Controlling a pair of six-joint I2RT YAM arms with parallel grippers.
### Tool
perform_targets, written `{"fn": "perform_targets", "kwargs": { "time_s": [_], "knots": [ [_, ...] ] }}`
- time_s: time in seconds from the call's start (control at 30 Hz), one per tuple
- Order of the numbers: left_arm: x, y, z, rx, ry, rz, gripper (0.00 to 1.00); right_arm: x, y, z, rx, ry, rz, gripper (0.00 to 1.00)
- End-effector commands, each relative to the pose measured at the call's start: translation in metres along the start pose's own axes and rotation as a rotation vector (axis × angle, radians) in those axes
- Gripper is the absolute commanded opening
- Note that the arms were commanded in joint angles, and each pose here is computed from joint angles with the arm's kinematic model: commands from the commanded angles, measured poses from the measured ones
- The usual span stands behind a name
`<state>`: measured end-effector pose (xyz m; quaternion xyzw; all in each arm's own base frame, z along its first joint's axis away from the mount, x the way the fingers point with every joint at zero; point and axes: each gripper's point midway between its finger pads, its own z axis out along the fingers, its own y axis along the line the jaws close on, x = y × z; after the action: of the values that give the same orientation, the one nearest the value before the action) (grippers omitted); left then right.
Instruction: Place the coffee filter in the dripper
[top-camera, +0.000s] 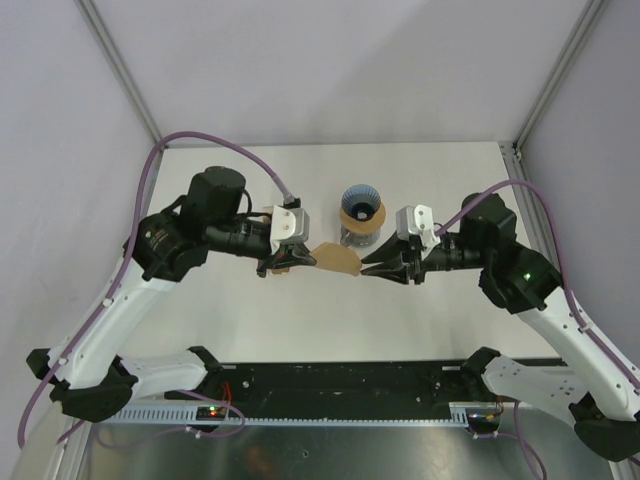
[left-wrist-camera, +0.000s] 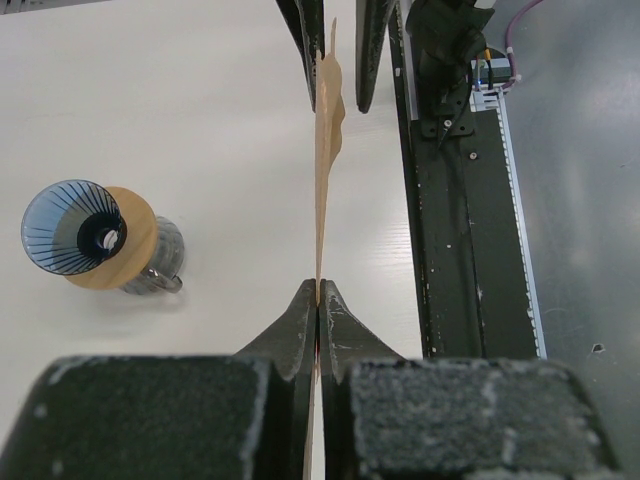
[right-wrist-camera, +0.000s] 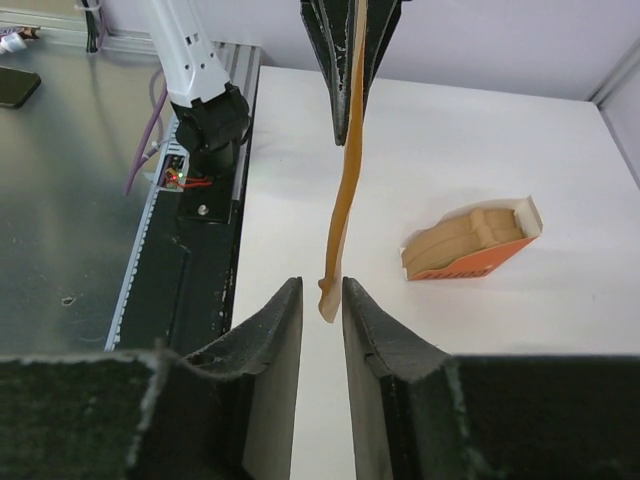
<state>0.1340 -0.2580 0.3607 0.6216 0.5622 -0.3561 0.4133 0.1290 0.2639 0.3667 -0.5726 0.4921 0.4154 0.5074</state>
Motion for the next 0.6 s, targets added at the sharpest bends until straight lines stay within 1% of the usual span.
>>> {"fn": "perform_targets", "kwargs": {
  "time_s": [0.0,0.13,0.27,0.43,0.57],
  "knots": [
    [-0.018,-0.004,-0.009,0.001,-0.049,0.058,0.00,-0.011,-0.003,0.003,0.000,-0.033,-0.016,0.25],
    [-0.019,-0.004,-0.009,0.003,-0.050,0.058,0.00,-0.007,-0.006,0.003,0.016,-0.017,-0.014,0.20],
    [-0.019,-0.004,-0.009,0.002,-0.051,0.060,0.00,-0.004,-0.007,0.001,0.029,-0.004,-0.017,0.19],
    [-0.019,-0.005,-0.009,0.001,-0.050,0.059,0.00,-0.005,-0.002,-0.004,0.014,-0.007,-0.031,0.24],
    [-0.019,-0.004,-0.009,0.002,-0.050,0.059,0.00,-0.005,-0.005,-0.008,0.030,-0.007,-0.026,0.24]
  ]
}}
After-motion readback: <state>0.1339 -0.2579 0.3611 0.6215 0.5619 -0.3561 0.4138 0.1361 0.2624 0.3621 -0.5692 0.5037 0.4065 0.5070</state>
